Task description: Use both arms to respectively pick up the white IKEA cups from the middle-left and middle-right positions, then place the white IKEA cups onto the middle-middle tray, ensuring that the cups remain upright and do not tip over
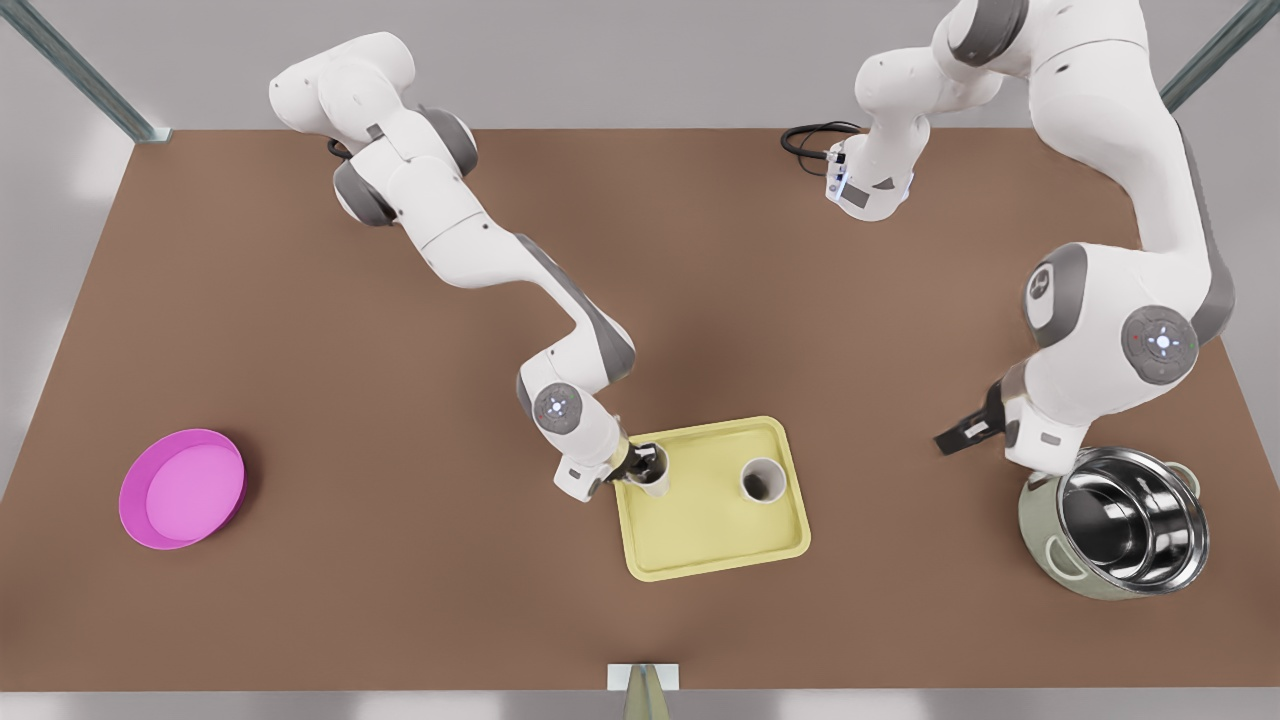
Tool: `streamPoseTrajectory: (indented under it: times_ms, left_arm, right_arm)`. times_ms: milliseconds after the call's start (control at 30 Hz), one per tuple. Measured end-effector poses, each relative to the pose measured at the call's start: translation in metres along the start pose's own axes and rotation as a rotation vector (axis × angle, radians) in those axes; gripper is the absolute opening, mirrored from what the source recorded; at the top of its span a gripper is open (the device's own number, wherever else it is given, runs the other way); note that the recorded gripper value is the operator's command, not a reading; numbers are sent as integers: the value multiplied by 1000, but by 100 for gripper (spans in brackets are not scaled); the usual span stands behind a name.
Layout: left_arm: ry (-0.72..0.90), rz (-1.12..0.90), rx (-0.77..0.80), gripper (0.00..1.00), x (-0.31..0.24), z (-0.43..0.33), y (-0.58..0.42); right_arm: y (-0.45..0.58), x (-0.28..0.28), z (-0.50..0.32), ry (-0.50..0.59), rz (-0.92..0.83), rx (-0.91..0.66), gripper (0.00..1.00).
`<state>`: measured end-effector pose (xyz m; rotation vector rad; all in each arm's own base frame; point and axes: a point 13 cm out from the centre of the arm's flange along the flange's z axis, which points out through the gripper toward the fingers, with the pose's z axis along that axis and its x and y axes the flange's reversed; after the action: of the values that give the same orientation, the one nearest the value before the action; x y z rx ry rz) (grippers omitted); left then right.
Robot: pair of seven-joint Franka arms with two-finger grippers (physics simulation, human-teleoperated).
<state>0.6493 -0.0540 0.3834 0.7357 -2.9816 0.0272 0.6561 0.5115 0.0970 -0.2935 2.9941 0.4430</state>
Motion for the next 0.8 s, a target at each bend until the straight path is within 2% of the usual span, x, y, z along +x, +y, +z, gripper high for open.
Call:
streamPoseTrajectory:
  times_ms: [133, 300, 467, 533, 633, 700, 800]
  left_arm:
    - [49, 64, -77, 100, 44, -47, 39]
    - [148, 154, -131, 100, 73, -49, 51]
    - [202, 215, -152, 100, 85, -47, 59]
    - [215, 235, -156, 100, 87, -47, 61]
    - [228, 261, -158, 100, 90, -46, 63]
    - [235, 277, -159, 100, 91, -46, 63]
    - [254, 300, -158, 100, 92, -40, 61]
  right_arm:
    - [-1, -4, -4, -10, 30, 2, 100]
    - [4, -11, -17, -29, 59, -6, 100]
    - [9, -26, -68, -56, 90, -23, 100]
    - [-53, -37, -117, -34, 166, 10, 100]
    - [-253, -37, -136, 84, 345, 128, 100]
    - [-361, -19, -168, 147, 391, 246, 100]
    - [-396, -6, -321, 117, 381, 358, 100]
